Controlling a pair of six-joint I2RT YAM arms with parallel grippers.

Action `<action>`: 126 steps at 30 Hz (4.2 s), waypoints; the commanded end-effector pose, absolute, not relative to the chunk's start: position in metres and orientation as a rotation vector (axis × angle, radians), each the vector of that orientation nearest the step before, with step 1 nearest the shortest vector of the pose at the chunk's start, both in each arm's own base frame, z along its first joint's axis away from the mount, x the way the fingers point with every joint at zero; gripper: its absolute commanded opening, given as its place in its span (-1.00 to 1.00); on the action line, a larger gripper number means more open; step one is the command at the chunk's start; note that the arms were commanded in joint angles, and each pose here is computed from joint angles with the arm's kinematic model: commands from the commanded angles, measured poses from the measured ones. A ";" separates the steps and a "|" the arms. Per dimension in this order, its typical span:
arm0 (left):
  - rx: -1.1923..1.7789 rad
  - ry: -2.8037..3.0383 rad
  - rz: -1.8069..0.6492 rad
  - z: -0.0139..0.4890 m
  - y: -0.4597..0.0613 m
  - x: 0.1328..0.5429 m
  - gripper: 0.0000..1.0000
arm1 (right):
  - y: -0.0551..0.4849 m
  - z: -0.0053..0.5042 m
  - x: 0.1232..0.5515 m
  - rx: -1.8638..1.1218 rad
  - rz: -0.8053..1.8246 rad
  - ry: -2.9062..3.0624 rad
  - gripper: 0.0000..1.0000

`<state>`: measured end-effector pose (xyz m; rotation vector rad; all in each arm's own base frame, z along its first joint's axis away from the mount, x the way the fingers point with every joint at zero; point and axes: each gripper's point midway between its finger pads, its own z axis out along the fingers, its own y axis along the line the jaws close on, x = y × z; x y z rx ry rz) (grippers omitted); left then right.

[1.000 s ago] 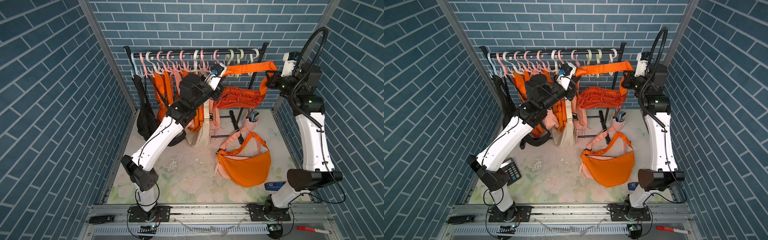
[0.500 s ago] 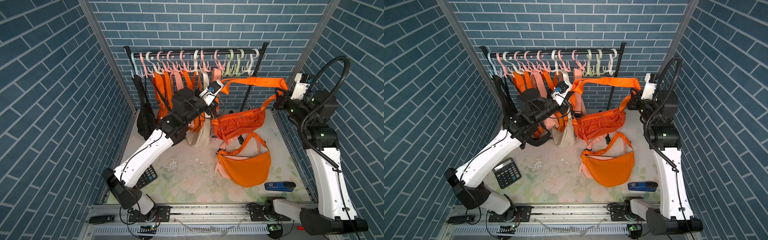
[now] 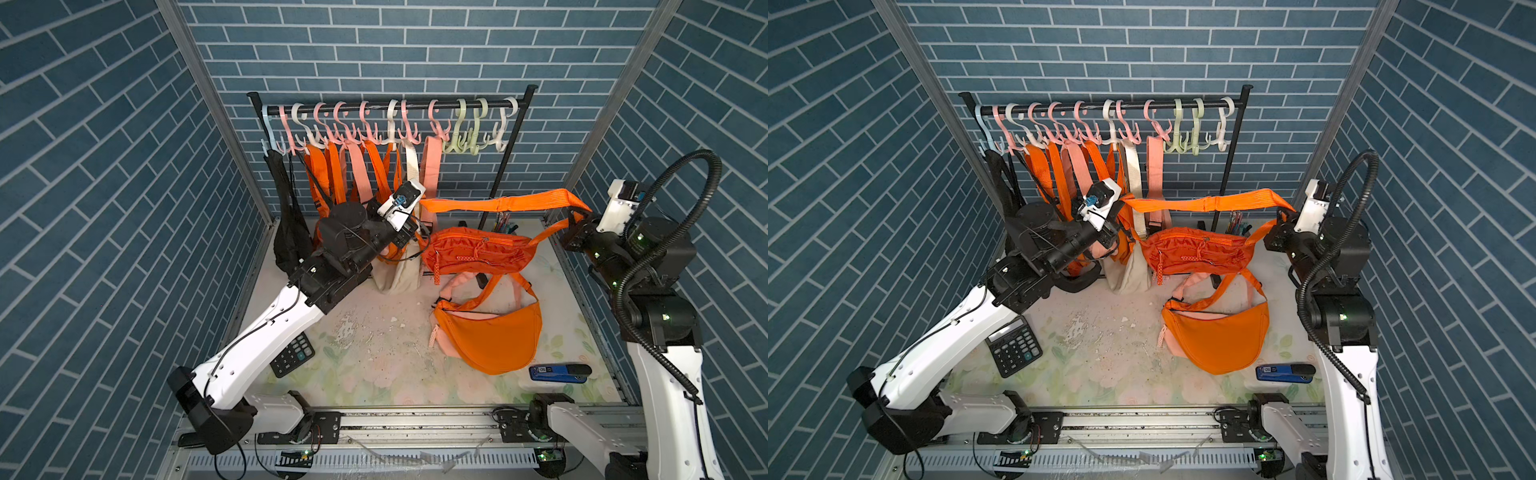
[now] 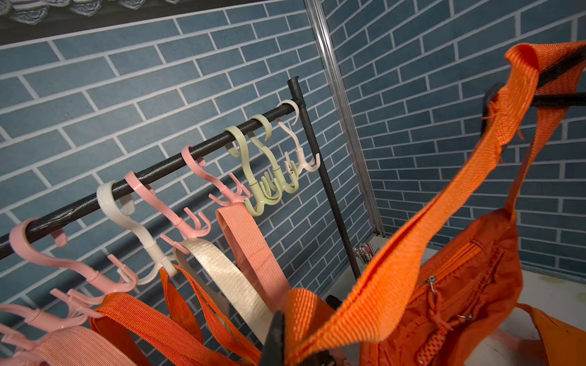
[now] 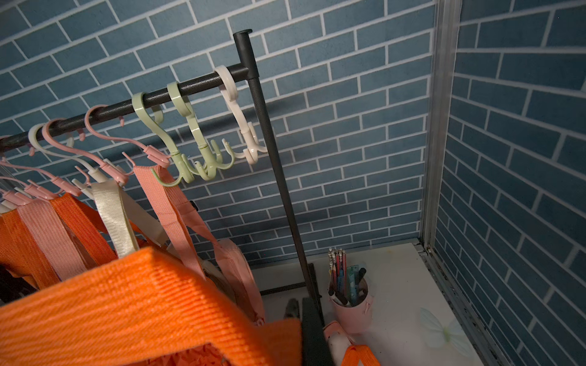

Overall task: Take the bag off the hook
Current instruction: Place the bag inside the bag.

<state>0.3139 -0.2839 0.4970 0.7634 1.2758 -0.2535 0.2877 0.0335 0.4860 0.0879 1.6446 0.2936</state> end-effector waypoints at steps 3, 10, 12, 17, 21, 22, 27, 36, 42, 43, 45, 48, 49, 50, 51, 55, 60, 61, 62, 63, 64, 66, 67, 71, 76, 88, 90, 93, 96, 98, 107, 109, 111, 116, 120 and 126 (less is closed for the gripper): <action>0.726 1.230 -0.270 0.513 -0.279 0.288 -1.00 | 0.025 0.484 0.257 0.154 0.310 1.639 -1.00; 0.799 1.249 -0.344 0.498 -0.294 0.256 -1.00 | 0.021 0.470 0.226 0.186 0.313 1.660 -1.00; 0.834 1.255 -0.365 0.492 -0.301 0.246 -1.00 | 0.020 0.466 0.218 0.193 0.312 1.673 -1.00; 0.900 1.277 -0.419 0.474 -0.314 0.222 -1.00 | 0.020 0.456 0.200 0.181 0.318 1.690 -1.00; 0.922 1.287 -0.459 0.464 -0.323 0.207 -1.00 | 0.021 0.450 0.188 0.172 0.323 1.708 -1.00; 0.931 1.289 -0.463 0.462 -0.326 0.203 -1.00 | 0.021 0.449 0.185 0.169 0.320 1.710 -1.00; 0.985 1.290 -0.476 0.448 -0.338 0.183 -1.00 | 0.017 0.443 0.168 0.166 0.293 1.717 -1.00; 1.025 1.262 -0.553 0.442 -0.359 0.145 -1.00 | -0.005 0.428 0.140 0.251 0.194 1.716 -1.00; 0.973 1.314 -0.673 0.413 -0.374 0.139 -1.00 | -0.027 0.394 0.143 0.400 0.107 1.753 -1.00; 0.965 1.332 -0.674 0.405 -0.376 0.141 -1.00 | -0.030 0.386 0.145 0.425 0.093 1.763 -1.00; 0.952 1.361 -0.673 0.388 -0.381 0.145 -1.00 | -0.038 0.371 0.147 0.485 0.062 1.767 -1.00; 0.935 1.440 -0.658 0.358 -0.391 0.156 -1.00 | -0.045 0.346 0.154 0.566 0.053 1.759 -1.00; 0.927 1.467 -0.654 0.350 -0.394 0.162 -1.00 | -0.046 0.336 0.159 0.586 0.048 1.768 -1.00; 0.921 1.487 -0.649 0.343 -0.396 0.166 -1.00 | -0.047 0.329 0.163 0.600 0.041 1.778 -1.00; 0.917 1.511 -0.640 0.335 -0.399 0.172 -1.00 | -0.050 0.319 0.169 0.622 0.022 1.798 -1.00; 0.877 1.584 -0.608 0.312 -0.406 0.196 -1.00 | -0.052 0.297 0.186 0.653 -0.017 1.841 -1.00; 0.862 1.627 -0.570 0.293 -0.417 0.217 -1.00 | -0.051 0.285 0.206 0.660 -0.022 1.853 -1.00; 0.867 1.637 -0.559 0.290 -0.419 0.221 -1.00 | -0.051 0.282 0.211 0.660 -0.030 1.866 -1.00; 0.869 1.644 -0.549 0.288 -0.420 0.224 -1.00 | -0.051 0.279 0.215 0.661 -0.034 1.874 -1.00; 0.869 1.653 -0.541 0.285 -0.421 0.229 -1.00 | -0.051 0.276 0.220 0.660 -0.039 1.880 -1.00; 0.867 1.663 -0.537 0.283 -0.422 0.233 -1.00 | -0.050 0.274 0.224 0.656 -0.043 1.885 -1.00; 0.854 1.677 -0.531 0.279 -0.421 0.242 -1.00 | -0.050 0.273 0.231 0.651 -0.054 1.889 -1.00; 0.846 1.688 -0.529 0.277 -0.420 0.246 -1.00 | -0.051 0.272 0.235 0.649 -0.063 1.894 -1.00; 0.796 1.726 -0.509 0.267 -0.413 0.266 -1.00 | -0.050 0.267 0.250 0.640 -0.082 1.915 -1.00; 0.775 1.774 -0.474 0.249 -0.408 0.287 -1.00 | -0.051 0.254 0.270 0.636 -0.105 1.954 -1.00; 0.744 1.898 -0.467 0.194 -0.407 0.334 -1.00 | -0.058 0.194 0.312 0.678 -0.125 2.094 -1.00; 0.743 1.912 -0.463 0.186 -0.409 0.339 -1.00 | -0.056 0.184 0.320 0.672 -0.114 2.114 -1.00; 0.748 1.937 -0.461 0.175 -0.414 0.348 -1.00 | -0.054 0.170 0.329 0.669 -0.105 2.144 -1.00; 0.748 1.964 -0.455 0.166 -0.417 0.358 -1.00 | -0.052 0.157 0.337 0.661 -0.094 2.160 -1.00; 0.737 1.979 -0.464 0.160 -0.419 0.365 -1.00 | -0.049 0.149 0.343 0.643 -0.079 2.177 -1.00; 0.688 2.055 -0.451 0.131 -0.417 0.390 -0.92 | -0.046 0.111 0.363 0.622 -0.083 2.272 -1.00; 0.694 2.064 -0.447 0.128 -0.419 0.392 -0.88 | -0.045 0.105 0.367 0.617 -0.074 2.284 -1.00; 0.703 2.072 -0.439 0.123 -0.421 0.393 -0.82 | -0.045 0.101 0.369 0.618 -0.066 2.288 -1.00; 0.699 2.092 -0.431 0.118 -0.421 0.398 -0.61 | -0.044 0.093 0.373 0.615 -0.047 2.301 -0.97; 0.686 2.094 -0.436 0.123 -0.421 0.401 -0.44 | -0.042 0.094 0.376 0.610 -0.009 2.300 -0.81; 0.667 2.066 -0.445 0.149 -0.416 0.400 -0.16 | -0.039 0.105 0.376 0.598 0.027 2.296 -0.01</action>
